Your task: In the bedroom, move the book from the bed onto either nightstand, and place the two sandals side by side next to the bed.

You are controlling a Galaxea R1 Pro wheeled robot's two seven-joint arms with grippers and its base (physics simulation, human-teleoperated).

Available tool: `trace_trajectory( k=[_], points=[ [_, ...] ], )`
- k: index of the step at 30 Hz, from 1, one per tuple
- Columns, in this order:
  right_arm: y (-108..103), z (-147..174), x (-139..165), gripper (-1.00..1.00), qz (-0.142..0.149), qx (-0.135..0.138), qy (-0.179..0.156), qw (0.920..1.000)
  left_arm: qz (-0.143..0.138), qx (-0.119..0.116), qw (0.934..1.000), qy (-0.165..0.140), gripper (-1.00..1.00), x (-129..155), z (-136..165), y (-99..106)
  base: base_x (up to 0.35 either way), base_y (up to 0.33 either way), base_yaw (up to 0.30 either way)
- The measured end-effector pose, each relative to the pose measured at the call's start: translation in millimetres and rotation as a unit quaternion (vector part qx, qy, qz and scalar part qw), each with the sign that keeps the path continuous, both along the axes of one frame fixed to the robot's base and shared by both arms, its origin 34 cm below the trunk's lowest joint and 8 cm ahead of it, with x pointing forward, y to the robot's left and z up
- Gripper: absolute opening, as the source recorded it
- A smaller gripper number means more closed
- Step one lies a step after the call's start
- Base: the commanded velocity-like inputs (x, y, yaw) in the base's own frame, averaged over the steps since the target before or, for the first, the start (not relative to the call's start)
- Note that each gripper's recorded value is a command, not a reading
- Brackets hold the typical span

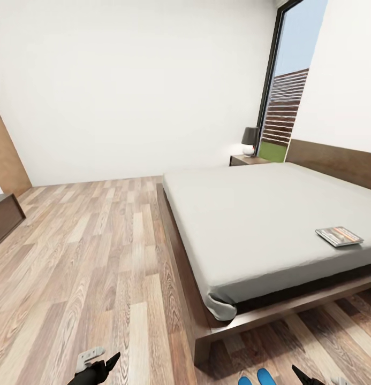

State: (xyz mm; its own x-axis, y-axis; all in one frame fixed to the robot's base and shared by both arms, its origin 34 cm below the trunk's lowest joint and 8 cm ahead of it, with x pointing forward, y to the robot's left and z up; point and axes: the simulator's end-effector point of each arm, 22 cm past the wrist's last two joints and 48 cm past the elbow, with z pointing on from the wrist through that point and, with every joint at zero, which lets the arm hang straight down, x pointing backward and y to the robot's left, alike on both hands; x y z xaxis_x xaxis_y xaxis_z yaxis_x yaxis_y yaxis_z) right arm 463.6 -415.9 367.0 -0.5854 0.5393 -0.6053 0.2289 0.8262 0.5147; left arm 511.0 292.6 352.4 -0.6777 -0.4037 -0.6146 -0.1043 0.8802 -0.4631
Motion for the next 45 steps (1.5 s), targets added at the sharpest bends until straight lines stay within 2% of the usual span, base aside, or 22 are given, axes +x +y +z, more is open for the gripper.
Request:
trace_trajectory(
  k=[36,38,39,42,43,45],
  points=[
    [1,75,14,1.00,0.001,0.000,0.002,1.0000,-0.002,-0.002,1.0000,0.002,1.00,13,75,-3,0.000,0.000,0.000],
    [9,76,13,1.00,0.002,0.004,0.004,1.0000,-0.004,-0.005,1.0000,0.004,1.00,13,78,-10,0.000,0.000,0.000],
    [33,69,9,1.00,0.007,0.017,0.010,0.9998,-0.004,-0.008,0.9999,0.006,1.00,13,78,-18,0.000,0.000,0.000],
    [61,66,5,1.00,0.003,0.029,0.015,0.9995,-0.002,-0.008,0.9999,0.010,1.00,13,82,-26,0.000,0.000,0.000],
    [74,62,3,1.00,0.001,0.028,0.018,0.9995,-0.002,-0.006,0.9999,0.015,1.00,12,81,-30,0.000,0.000,0.000],
    [84,59,0,1.00,-0.012,0.014,0.021,0.9996,-0.004,0.004,0.9997,0.022,1.00,11,81,-38,0.000,0.000,0.000]
  ],
)
